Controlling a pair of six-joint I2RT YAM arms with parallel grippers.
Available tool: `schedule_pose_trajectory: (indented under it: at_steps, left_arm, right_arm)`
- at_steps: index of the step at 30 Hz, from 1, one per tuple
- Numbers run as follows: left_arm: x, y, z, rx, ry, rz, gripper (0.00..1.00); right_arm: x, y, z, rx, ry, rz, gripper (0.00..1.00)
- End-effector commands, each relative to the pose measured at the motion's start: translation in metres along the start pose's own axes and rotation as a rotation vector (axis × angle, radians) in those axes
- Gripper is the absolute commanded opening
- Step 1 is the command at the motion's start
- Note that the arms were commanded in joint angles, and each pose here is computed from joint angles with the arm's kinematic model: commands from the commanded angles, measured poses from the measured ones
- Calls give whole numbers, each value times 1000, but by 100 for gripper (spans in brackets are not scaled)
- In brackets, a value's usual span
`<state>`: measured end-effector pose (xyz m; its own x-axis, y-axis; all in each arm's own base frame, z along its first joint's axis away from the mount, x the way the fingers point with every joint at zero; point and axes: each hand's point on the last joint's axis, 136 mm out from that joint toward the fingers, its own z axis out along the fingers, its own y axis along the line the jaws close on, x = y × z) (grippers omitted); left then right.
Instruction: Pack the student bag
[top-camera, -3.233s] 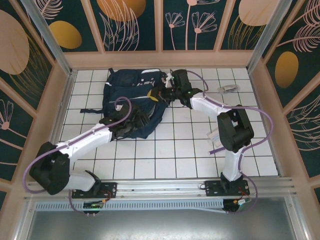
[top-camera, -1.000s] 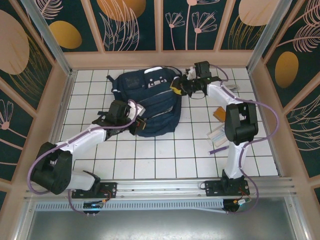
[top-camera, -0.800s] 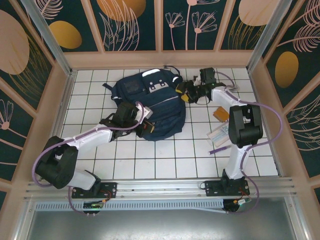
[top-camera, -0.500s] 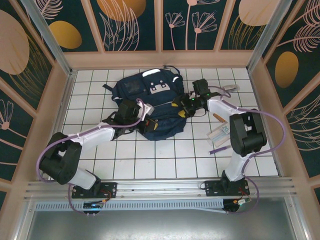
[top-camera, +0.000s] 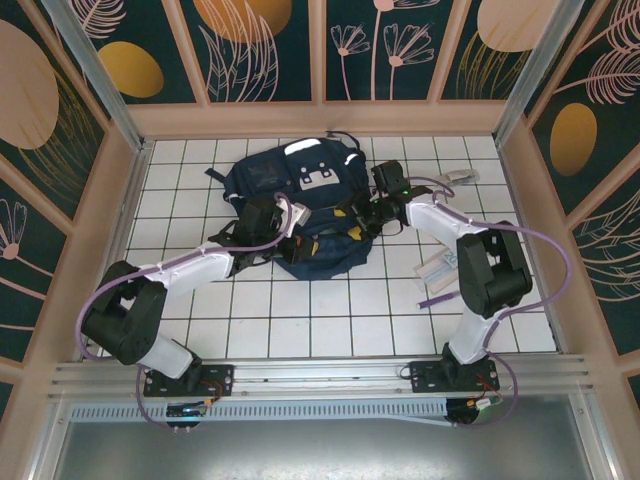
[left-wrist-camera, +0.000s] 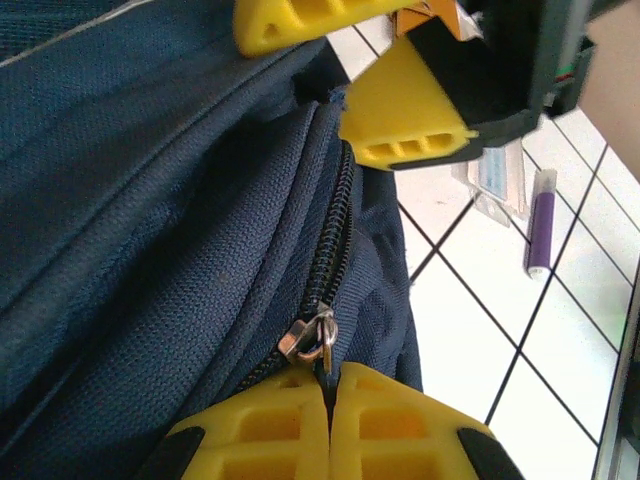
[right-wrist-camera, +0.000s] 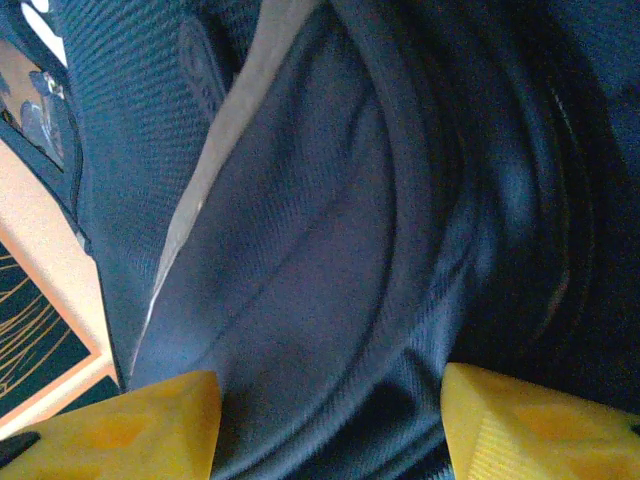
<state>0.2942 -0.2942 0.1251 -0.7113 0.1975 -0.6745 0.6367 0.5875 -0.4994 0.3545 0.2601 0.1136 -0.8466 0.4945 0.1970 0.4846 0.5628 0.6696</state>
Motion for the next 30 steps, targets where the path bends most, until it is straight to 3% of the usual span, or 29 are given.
schedule_pose_trajectory:
  at_steps: [1, 10, 12, 17, 20, 22, 26, 30]
  left_arm:
    - [-44, -17, -3, 32, -125, 69, 0]
    - [-45, -28, 4, 44, -124, 115, 0]
    - [-46, -31, 7, 52, -123, 122, 0]
    - [-42, -36, 11, 56, -106, 149, 0]
    - [-31, -23, 9, -12, -71, 196, 0]
    - [-24, -8, 3, -105, -48, 233, 0]
    - [-22, -7, -10, -138, -68, 292, 0]
    - [-12, 22, -22, -210, -59, 236, 0]
  right_arm:
    - [28, 13, -28, 8, 15, -10, 61]
    - [63, 34, -23, -42, 38, 22, 59]
    - [56, 29, -14, -26, 22, 35, 52]
    - [35, 38, -3, -29, -41, -20, 23]
    - [25, 44, -7, -16, -94, -72, 9]
    - [21, 40, -7, 0, -114, -80, 6]
    - [6, 31, -15, -5, -152, -58, 0]
    - [2, 41, -32, -50, -191, -91, 0]
